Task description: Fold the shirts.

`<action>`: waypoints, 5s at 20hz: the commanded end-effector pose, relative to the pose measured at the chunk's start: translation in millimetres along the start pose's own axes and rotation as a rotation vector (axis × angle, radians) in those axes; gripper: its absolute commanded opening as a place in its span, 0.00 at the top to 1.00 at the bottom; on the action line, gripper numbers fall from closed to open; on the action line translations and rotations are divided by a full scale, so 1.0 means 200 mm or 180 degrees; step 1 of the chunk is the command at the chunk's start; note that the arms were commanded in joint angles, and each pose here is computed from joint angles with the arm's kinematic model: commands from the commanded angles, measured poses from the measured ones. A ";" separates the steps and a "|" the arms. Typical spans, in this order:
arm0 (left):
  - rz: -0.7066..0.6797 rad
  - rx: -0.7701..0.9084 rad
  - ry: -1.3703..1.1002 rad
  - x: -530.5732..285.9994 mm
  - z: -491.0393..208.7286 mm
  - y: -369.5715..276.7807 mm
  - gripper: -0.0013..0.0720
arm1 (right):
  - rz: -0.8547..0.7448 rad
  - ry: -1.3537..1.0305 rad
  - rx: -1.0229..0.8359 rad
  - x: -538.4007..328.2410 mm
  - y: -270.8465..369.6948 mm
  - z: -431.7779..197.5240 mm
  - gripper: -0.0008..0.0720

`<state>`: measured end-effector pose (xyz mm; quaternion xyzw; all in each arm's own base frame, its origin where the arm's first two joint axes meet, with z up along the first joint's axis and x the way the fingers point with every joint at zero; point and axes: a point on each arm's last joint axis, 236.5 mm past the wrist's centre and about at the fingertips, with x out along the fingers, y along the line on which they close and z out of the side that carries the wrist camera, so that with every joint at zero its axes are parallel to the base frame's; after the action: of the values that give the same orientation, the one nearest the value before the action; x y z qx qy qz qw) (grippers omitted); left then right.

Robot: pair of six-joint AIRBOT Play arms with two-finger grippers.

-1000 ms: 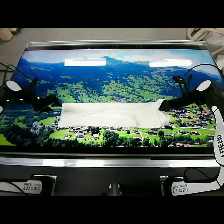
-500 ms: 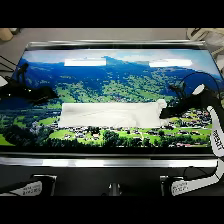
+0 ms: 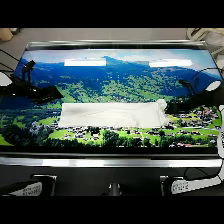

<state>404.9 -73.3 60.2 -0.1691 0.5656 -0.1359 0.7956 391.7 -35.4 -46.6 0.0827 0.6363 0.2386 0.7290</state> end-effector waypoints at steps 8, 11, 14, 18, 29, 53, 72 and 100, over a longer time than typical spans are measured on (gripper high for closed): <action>-0.0005 0.0021 0.0033 0.00 -0.01 -0.01 0.01 | 0.0855 -0.0137 0.0758 0.16 -0.06 0.01 0.01; -0.0005 0.0020 0.0033 0.00 -0.01 -0.01 0.02 | 0.0914 -0.0052 0.0827 0.23 -0.05 0.00 0.01; -0.0006 0.0019 0.0034 0.00 -0.01 -0.01 0.01 | 0.0868 -0.0004 0.0700 0.29 0.00 0.03 0.01; -0.0007 0.0020 0.0039 0.00 -0.01 -0.01 0.02 | 0.0966 -0.0006 0.0568 0.35 0.13 0.10 0.01; -0.0003 0.0057 0.0030 0.00 -0.01 0.00 0.02 | 0.1864 -0.0047 0.0225 0.19 0.48 0.13 0.02; -0.1296 0.0363 0.0046 0.76 -0.32 -1.25 0.95 | -0.0191 -0.1069 -0.0553 -0.65 0.84 0.26 0.96; -0.2099 0.0029 0.0230 1.08 -0.44 -1.73 0.95 | -0.0512 -0.0808 -0.0090 -0.79 0.86 -0.02 0.96; -0.0885 0.0896 -0.2148 -0.97 0.36 -0.68 0.95 | 0.0585 0.0094 -0.1026 0.29 1.38 0.24 0.10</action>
<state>405.6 -116.2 313.1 -0.1890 0.2109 -0.2702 0.9202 377.4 322.0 23.1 0.0920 0.5591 0.4369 0.6986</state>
